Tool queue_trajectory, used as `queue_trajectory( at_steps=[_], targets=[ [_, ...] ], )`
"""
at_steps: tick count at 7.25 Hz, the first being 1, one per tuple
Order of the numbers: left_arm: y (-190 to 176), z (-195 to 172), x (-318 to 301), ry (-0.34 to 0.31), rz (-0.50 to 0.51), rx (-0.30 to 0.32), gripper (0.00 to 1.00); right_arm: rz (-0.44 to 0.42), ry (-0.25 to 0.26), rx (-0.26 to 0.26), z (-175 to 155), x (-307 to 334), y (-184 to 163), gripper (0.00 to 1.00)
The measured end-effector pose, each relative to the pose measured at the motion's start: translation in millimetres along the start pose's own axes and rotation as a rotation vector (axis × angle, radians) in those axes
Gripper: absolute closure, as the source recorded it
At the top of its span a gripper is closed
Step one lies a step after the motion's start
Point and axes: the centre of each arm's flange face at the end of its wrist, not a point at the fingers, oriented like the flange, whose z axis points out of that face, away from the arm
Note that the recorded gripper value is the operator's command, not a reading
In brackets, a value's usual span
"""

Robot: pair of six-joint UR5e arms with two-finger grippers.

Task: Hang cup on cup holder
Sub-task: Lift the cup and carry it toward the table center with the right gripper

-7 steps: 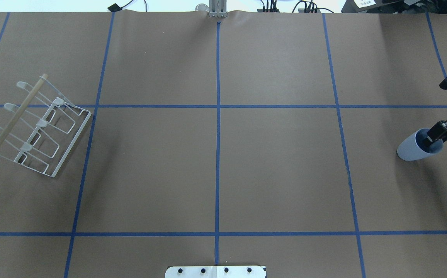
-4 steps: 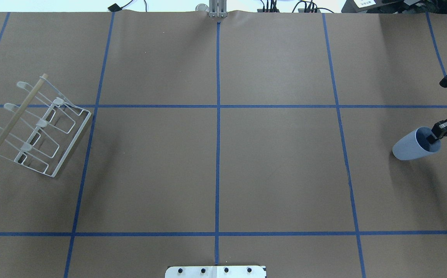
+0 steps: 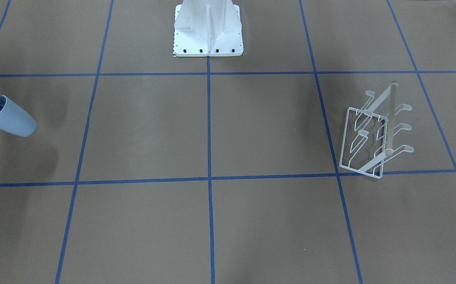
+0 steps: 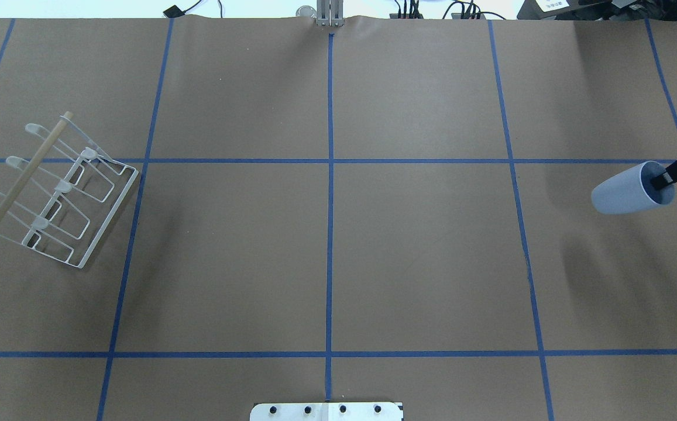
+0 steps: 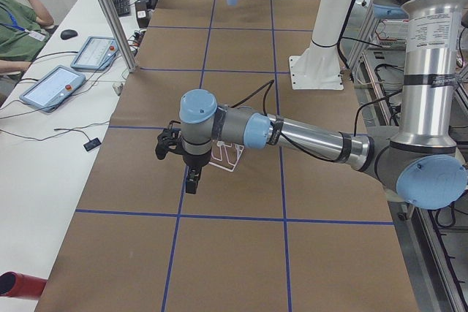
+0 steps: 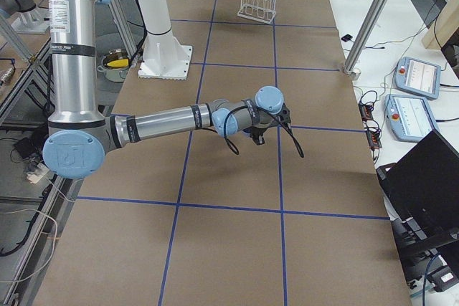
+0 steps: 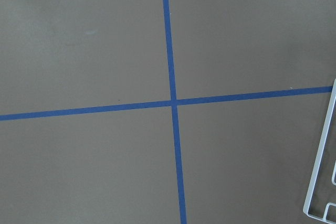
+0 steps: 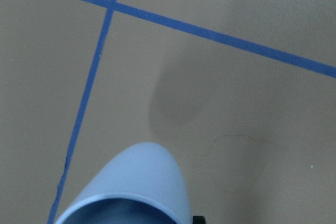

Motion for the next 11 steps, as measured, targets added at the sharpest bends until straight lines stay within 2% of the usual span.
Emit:
queue_trajectory(
  at_steps=[2, 3, 5, 6, 7, 8, 11],
  targets=[
    [-31.6, -24.9, 50.4, 0.028, -0.035, 0.083, 0.01, 0.068, -0.047, 0.134, -21.7, -34.1, -9.7, 1.00],
    [-42.9, -33.8, 88.5, 0.075, -0.076, 0.138, 0.01, 0.121, -0.093, 0.202, -30.9, -50.6, -12.0, 1.00],
    [-53.3, -41.0, 175.0, 0.259, -0.142, 0.241, 0.02, 0.214, -0.214, 0.296, -45.2, -81.6, -7.2, 1.00],
    [-53.1, -42.3, 220.0, 0.369, -0.161, 0.267, 0.02, 0.246, -0.277, 0.315, -47.5, -93.7, -0.9, 1.00],
    [-53.3, -44.5, 273.2, 0.486, -0.185, 0.263, 0.02, 0.270, -0.340, 0.324, -49.1, -104.7, 7.0, 1.00],
    [-52.4, -50.2, 330.8, 0.601, -0.205, 0.234, 0.02, 0.285, -0.397, 0.326, -49.3, -114.7, 14.4, 1.00],
    [-29.5, -77.4, 434.8, 0.880, -0.254, 0.150, 0.03, 0.216, -0.510, 0.333, -49.9, -138.5, 32.1, 1.00]
  ],
)
